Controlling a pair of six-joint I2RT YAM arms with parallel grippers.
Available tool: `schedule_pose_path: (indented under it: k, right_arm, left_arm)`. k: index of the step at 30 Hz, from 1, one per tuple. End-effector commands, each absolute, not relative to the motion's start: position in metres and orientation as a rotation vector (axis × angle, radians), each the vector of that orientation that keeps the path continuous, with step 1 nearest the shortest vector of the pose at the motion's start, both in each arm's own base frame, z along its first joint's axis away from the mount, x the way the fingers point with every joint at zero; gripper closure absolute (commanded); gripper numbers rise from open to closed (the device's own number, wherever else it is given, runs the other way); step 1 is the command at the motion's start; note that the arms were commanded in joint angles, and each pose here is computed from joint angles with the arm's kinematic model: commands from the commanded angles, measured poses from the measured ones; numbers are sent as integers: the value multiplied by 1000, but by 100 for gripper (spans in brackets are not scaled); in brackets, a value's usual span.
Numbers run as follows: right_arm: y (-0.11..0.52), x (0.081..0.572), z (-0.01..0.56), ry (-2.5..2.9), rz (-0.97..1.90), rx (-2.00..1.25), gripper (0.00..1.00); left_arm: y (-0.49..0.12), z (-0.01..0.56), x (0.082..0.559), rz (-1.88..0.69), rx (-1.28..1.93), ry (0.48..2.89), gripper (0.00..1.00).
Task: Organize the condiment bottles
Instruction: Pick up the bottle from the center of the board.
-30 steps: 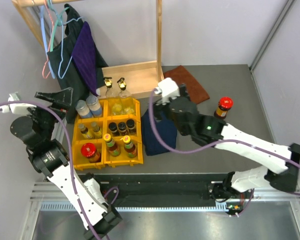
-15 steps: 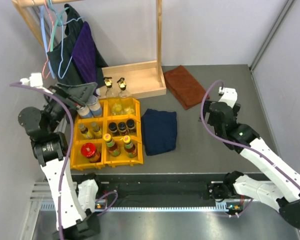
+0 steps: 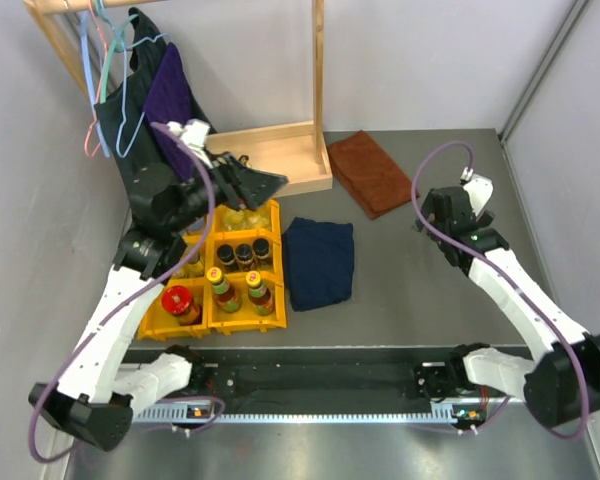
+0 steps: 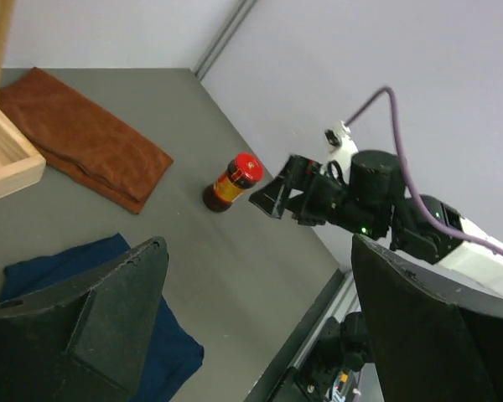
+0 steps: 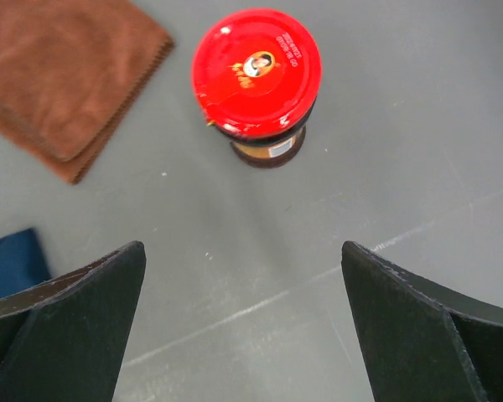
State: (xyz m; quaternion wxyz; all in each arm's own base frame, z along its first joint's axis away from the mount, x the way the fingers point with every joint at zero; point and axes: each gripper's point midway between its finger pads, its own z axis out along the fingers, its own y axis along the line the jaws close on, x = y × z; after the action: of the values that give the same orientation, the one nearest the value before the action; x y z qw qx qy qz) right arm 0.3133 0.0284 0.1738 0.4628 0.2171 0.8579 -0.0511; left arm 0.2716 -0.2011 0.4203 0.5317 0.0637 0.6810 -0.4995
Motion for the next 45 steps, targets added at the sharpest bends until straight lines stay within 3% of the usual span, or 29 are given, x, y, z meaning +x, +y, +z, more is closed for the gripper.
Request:
schedule_pose_path:
  k: [1, 7, 22, 25, 26, 29, 31, 34, 37, 45]
  right_arm:
    - [27, 342, 169, 2099, -68, 592, 1]
    - [9, 376, 145, 2133, -131, 657, 1]
    - [-11, 426, 146, 2073, -170, 639, 4]
    - [-7, 425, 143, 2082, -151, 633, 18]
    - [-7, 424, 140, 2087, -145, 640, 29]
    - [-6, 419, 135, 2108, -144, 649, 49]
    - [-7, 416, 133, 2122, -153, 654, 59]
    - [-2, 410, 136, 2128, -119, 645, 86]
    - [6, 401, 141, 2142, -97, 611, 99]
    - [59, 354, 176, 2159, -16, 389, 100]
  left_arm:
    - [-229, 427, 275, -1058, 248, 1595, 6]
    - [-259, 392, 279, -925, 309, 1705, 6]
    - [-301, 328, 280, -802, 352, 1844, 7]
    - [-300, 321, 281, -790, 340, 1856, 7]
    - [-300, 321, 282, -785, 334, 1858, 7]
    - [-297, 315, 284, -771, 311, 1872, 7]
    - [-296, 313, 284, -765, 302, 1877, 7]
    - [-293, 311, 285, -753, 278, 1883, 8]
    - [-289, 307, 284, -743, 259, 1889, 9]
    - [-289, 276, 282, -715, 262, 1956, 10]
